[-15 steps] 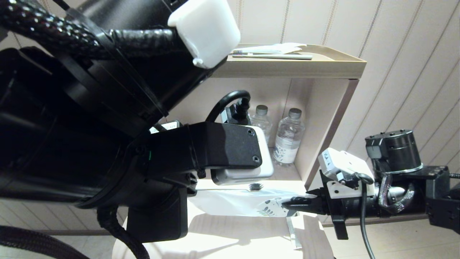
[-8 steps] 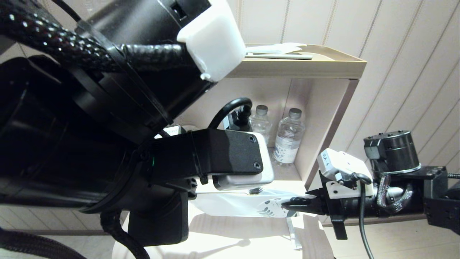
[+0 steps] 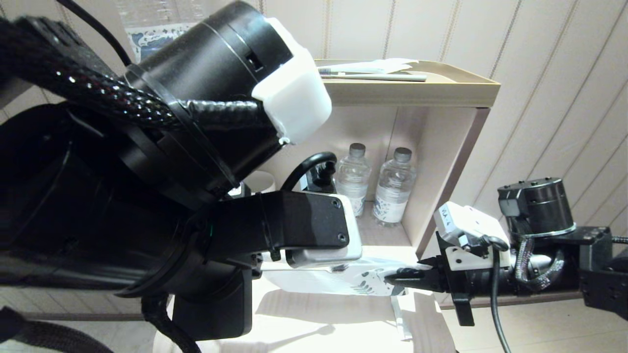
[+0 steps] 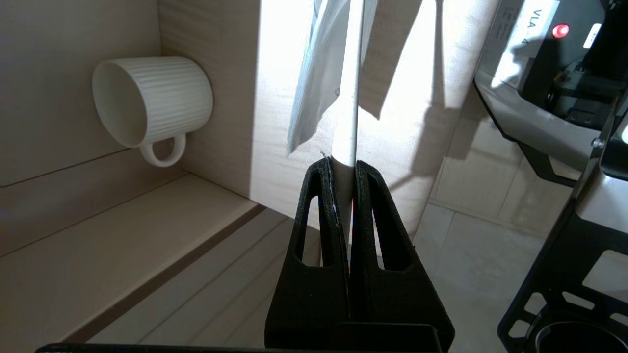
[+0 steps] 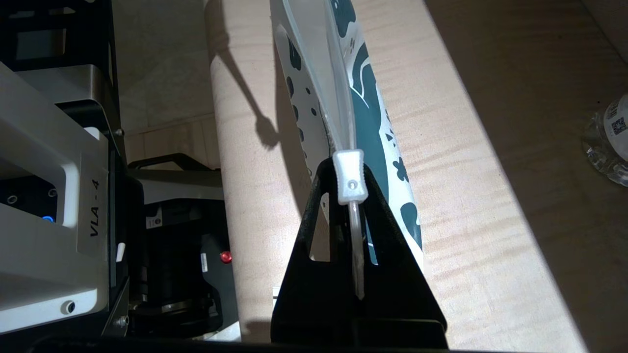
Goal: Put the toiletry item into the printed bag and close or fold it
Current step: Place the toothbrush in the storage bag
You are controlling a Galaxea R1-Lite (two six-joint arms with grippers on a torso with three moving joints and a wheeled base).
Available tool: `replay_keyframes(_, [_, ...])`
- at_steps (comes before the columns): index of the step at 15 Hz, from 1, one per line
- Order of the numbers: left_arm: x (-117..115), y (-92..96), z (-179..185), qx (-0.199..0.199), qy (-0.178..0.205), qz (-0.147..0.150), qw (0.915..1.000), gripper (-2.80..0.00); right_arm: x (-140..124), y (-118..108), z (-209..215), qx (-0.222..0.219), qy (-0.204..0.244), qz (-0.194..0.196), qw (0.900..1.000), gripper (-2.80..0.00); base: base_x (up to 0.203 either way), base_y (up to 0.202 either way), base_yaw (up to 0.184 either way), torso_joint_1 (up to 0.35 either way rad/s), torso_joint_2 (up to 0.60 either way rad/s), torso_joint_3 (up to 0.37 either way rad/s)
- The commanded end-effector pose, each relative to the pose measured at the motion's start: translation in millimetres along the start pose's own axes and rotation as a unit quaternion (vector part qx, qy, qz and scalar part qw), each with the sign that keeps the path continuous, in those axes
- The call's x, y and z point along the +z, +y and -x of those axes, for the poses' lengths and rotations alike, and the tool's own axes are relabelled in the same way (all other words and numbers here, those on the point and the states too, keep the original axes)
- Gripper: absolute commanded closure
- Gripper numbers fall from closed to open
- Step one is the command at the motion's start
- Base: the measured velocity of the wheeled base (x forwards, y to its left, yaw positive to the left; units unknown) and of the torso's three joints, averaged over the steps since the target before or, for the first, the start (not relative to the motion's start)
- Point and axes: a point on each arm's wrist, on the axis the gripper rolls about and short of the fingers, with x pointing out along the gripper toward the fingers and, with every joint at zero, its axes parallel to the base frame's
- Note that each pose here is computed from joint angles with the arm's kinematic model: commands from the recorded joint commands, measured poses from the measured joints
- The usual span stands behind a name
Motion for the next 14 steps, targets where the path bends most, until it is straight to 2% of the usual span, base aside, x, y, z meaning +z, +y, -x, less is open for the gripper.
replay_keyframes(1, [-0.5, 0.3, -2.7, -0.001, 0.007, -0.002, 1.0000, 0.00, 0.6, 0.9, 0.3, 0.003, -0.003, 0.003, 1.000, 0.00, 0.000, 0.000, 0.000, 0.000, 0.00, 0.000])
replay_keyframes(4, [-5.0, -0.6, -7.8, -0.005, 0.019, 0.000, 0.9998, 0.00, 0.5, 1.7, 0.8, 0.003, -0.003, 0.003, 1.000, 0.00, 0.000, 0.000, 0.000, 0.000, 0.00, 0.000])
replay_keyframes(8, [-3.3, 10.1, 7.5, 0.016, -0.009, 0.016, 0.9997, 0.00, -0.4, 1.4, -0.3, 0.004, -0.001, 0.002, 1.000, 0.00, 0.000, 0.000, 0.000, 0.000, 0.00, 0.000])
replay_keyframes(14, [-1.0, 7.2, -3.6, 0.007, 0.009, 0.008, 0.9999, 0.00, 0.7, 2.5, 0.6, 0.005, -0.003, 0.004, 1.000, 0.00, 0.000, 0.000, 0.000, 0.000, 0.00, 0.000])
